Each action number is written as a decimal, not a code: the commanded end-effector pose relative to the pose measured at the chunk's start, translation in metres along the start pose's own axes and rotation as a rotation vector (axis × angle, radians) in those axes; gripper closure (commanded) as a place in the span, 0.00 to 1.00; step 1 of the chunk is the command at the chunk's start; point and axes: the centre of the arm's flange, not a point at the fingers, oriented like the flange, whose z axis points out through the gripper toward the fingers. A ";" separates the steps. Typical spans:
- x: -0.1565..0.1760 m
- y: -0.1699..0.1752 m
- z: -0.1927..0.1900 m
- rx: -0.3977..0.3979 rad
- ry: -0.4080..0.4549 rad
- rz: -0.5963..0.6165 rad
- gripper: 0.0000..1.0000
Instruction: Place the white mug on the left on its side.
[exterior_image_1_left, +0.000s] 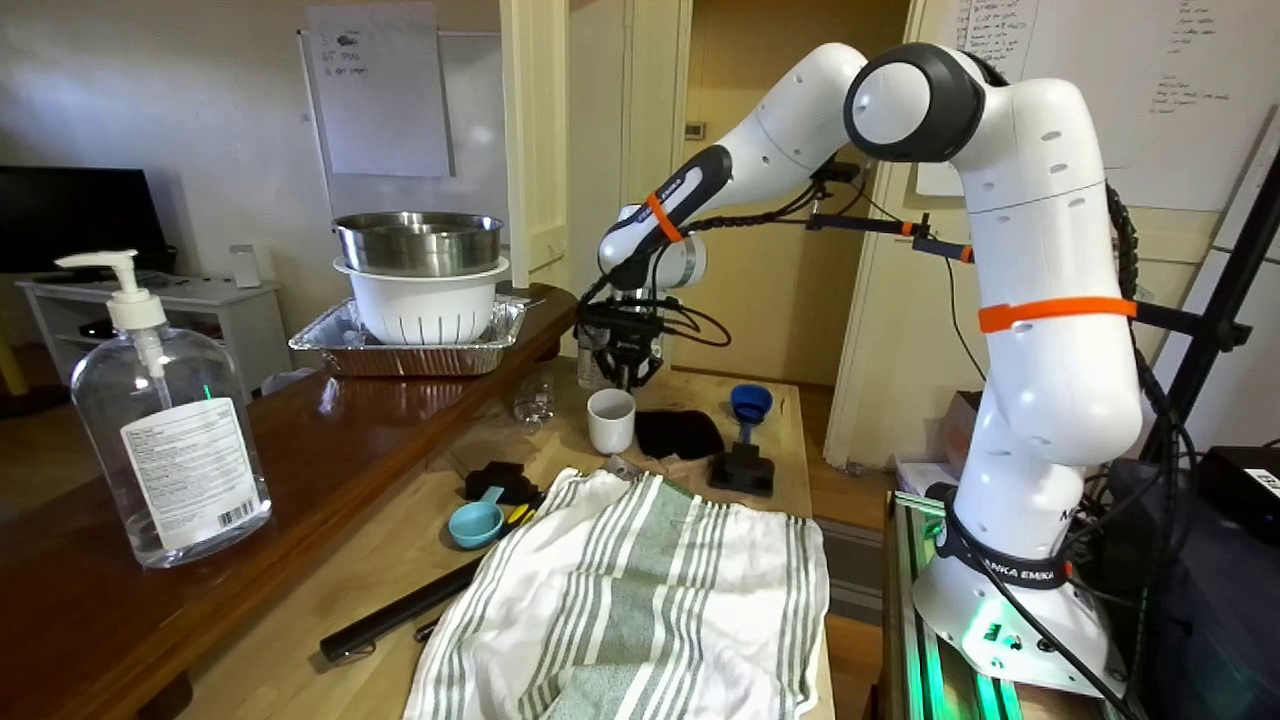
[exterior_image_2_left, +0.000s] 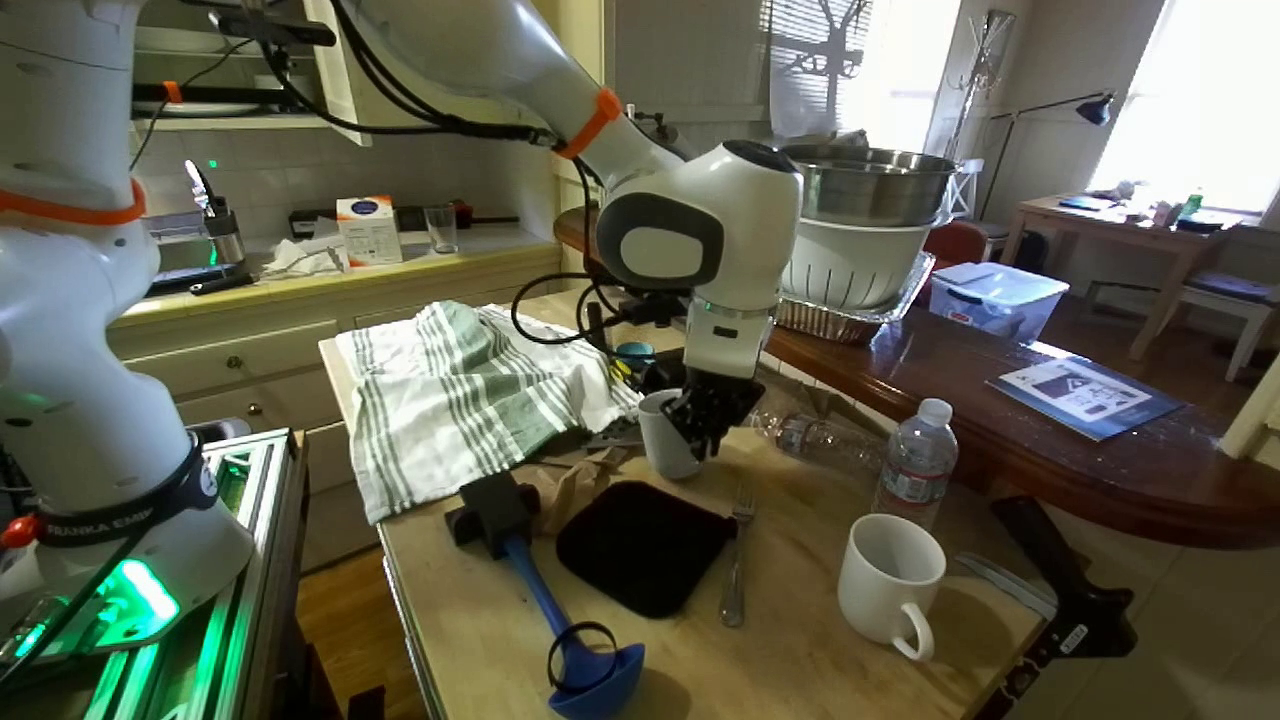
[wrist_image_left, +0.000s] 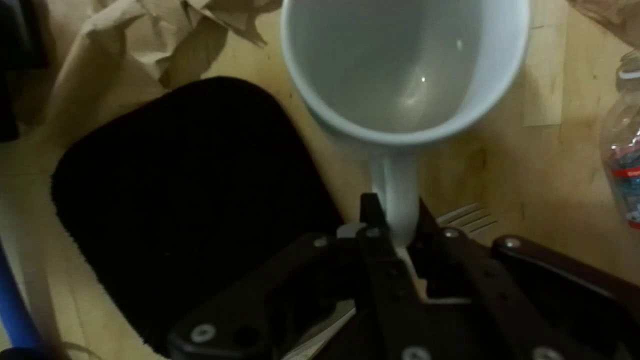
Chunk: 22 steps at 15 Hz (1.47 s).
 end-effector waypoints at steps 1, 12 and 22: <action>0.019 0.011 -0.037 -0.010 -0.064 0.051 0.96; 0.005 0.006 -0.027 0.014 -0.190 0.051 0.96; -0.021 -0.006 -0.019 0.036 -0.121 -0.001 0.96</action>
